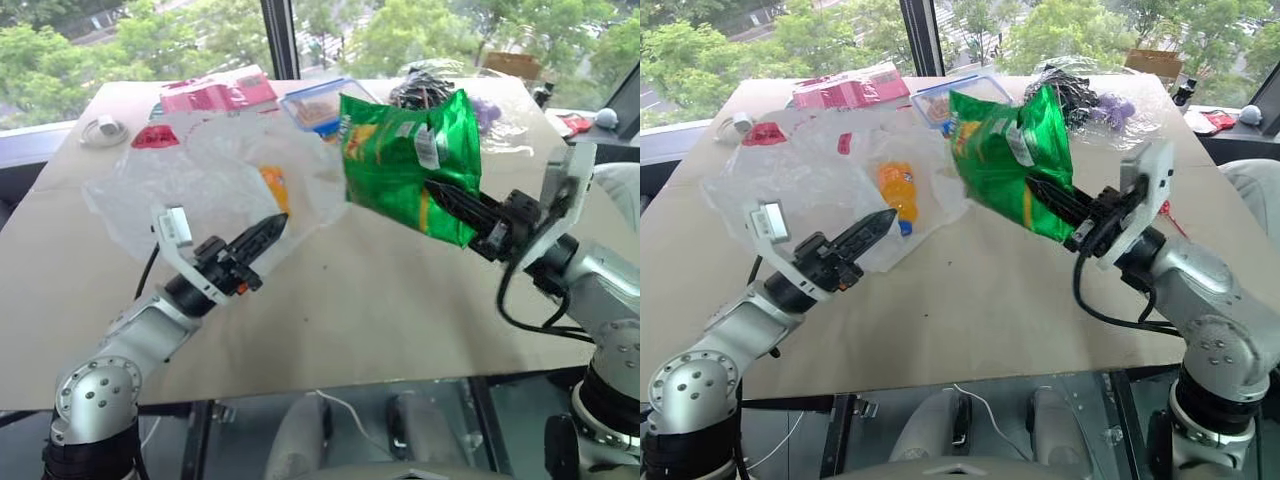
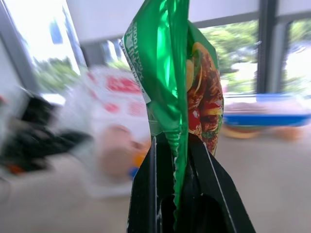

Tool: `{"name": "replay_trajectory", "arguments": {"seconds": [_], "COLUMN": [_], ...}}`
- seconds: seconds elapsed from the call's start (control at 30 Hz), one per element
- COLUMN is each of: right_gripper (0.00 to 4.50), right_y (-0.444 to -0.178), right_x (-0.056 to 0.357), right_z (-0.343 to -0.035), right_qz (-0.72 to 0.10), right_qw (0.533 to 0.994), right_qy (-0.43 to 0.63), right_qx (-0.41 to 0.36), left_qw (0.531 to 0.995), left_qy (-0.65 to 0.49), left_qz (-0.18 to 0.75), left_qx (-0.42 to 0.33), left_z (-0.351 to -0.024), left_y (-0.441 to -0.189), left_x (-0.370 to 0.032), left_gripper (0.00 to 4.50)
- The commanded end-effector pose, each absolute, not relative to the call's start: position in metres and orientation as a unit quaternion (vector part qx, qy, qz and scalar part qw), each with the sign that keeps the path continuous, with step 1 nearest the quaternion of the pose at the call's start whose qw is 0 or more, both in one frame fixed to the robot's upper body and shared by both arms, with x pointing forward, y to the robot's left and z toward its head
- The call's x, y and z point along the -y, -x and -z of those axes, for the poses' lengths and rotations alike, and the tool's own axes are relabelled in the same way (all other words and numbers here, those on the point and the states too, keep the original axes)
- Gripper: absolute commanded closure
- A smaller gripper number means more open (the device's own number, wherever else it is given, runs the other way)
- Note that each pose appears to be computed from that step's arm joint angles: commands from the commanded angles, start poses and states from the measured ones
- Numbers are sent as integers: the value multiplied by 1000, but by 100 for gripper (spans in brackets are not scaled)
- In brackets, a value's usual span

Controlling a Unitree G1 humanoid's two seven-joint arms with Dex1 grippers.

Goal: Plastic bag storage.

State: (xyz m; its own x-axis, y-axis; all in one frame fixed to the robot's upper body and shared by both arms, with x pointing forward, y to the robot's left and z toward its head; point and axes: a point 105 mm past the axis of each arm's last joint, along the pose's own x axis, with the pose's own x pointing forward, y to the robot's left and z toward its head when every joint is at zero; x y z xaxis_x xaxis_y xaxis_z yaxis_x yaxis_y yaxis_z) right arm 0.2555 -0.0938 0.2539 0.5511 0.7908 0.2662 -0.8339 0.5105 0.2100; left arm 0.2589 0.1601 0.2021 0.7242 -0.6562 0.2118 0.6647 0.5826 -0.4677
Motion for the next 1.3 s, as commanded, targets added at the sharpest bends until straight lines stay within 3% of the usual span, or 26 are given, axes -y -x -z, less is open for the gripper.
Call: {"name": "replay_trajectory", "arguments": {"seconds": [0.03, 0.13, 0.37, 0.6, 0.73, 0.93, 1.17, 1.3], "right_gripper": [444, 444, 444, 444, 444, 444, 444, 315], "right_y": [-246, -245, -263, -297, -303, -319, -331, -332], "right_x": [85, 75, 53, 3, -35, -103, -146, -150], "right_z": [-252, -239, -229, -234, -231, -207, -187, -168], "right_qz": [-500, -516, -526, -559, -588, -577, -558, -569], "right_qw": [830, 800, 755, 672, 641, 668, 719, 745], "right_qy": [-246, -304, -381, -472, -471, -419, -342, -259], "right_qx": [24, -38, -88, -115, -147, -211, -235, -232], "left_qw": [880, 878, 873, 870, 869, 868, 869, 873], "left_qy": [266, 266, 259, 243, 241, 246, 245, 246], "left_qz": [394, 397, 412, 430, 432, 432, 429, 422], "left_qx": [20, 18, 12, -4, -5, 5, 13, 19], "left_z": [-212, -213, -213, -206, -203, -205, -210, -213], "left_y": [-249, -246, -234, -217, -210, -207, -208, -211], "left_x": [-160, -163, -166, -160, -157, -152, -144, -140], "left_gripper": [450, 450, 450, 450, 450, 450, 450, 450]}}
